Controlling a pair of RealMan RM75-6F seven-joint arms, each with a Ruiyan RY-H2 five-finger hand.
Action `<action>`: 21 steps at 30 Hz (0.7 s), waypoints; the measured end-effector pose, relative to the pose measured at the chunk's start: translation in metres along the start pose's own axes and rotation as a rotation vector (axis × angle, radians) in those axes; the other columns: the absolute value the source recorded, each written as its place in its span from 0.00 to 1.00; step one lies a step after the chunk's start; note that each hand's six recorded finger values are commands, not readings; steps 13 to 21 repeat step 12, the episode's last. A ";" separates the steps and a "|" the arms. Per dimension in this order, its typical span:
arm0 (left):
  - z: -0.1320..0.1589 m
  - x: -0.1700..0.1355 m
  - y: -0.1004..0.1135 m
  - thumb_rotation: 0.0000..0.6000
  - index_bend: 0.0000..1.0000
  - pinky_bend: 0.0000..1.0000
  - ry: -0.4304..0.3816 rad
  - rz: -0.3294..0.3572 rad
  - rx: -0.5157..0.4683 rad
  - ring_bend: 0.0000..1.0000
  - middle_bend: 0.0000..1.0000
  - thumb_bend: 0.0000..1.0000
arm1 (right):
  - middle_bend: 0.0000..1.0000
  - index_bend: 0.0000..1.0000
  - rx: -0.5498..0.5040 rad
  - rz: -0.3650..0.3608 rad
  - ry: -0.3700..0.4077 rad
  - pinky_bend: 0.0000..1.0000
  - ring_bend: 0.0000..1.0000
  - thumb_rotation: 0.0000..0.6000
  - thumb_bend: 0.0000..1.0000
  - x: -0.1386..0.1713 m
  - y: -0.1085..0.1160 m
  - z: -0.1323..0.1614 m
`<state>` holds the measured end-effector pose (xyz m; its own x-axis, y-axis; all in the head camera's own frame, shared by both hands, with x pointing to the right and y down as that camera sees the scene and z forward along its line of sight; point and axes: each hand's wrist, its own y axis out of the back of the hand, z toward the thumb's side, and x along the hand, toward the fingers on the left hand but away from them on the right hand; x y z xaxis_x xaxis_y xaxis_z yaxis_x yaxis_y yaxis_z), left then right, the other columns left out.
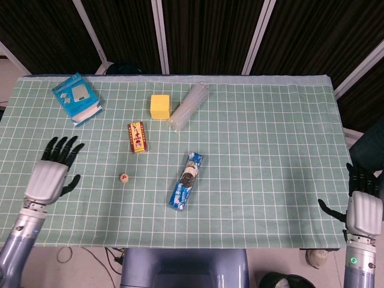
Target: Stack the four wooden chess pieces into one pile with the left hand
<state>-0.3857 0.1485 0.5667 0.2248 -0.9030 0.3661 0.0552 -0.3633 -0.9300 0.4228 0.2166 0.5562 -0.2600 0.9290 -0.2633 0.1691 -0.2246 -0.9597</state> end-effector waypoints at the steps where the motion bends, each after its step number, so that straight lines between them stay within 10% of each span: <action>1: -0.006 -0.006 0.001 1.00 0.09 0.00 0.011 0.002 -0.008 0.00 0.02 0.32 | 0.01 0.00 0.004 -0.002 0.017 0.00 0.00 1.00 0.23 0.001 0.000 0.002; 11: -0.063 -0.052 -0.004 1.00 0.07 0.00 0.115 -0.023 -0.018 0.00 0.02 0.32 | 0.01 0.00 0.054 0.016 0.198 0.00 0.00 1.00 0.23 0.009 -0.003 0.021; 21: -0.065 -0.054 -0.005 1.00 0.07 0.00 0.118 -0.022 -0.022 0.00 0.02 0.32 | 0.01 0.00 0.055 0.017 0.208 0.00 0.00 1.00 0.23 0.009 -0.003 0.022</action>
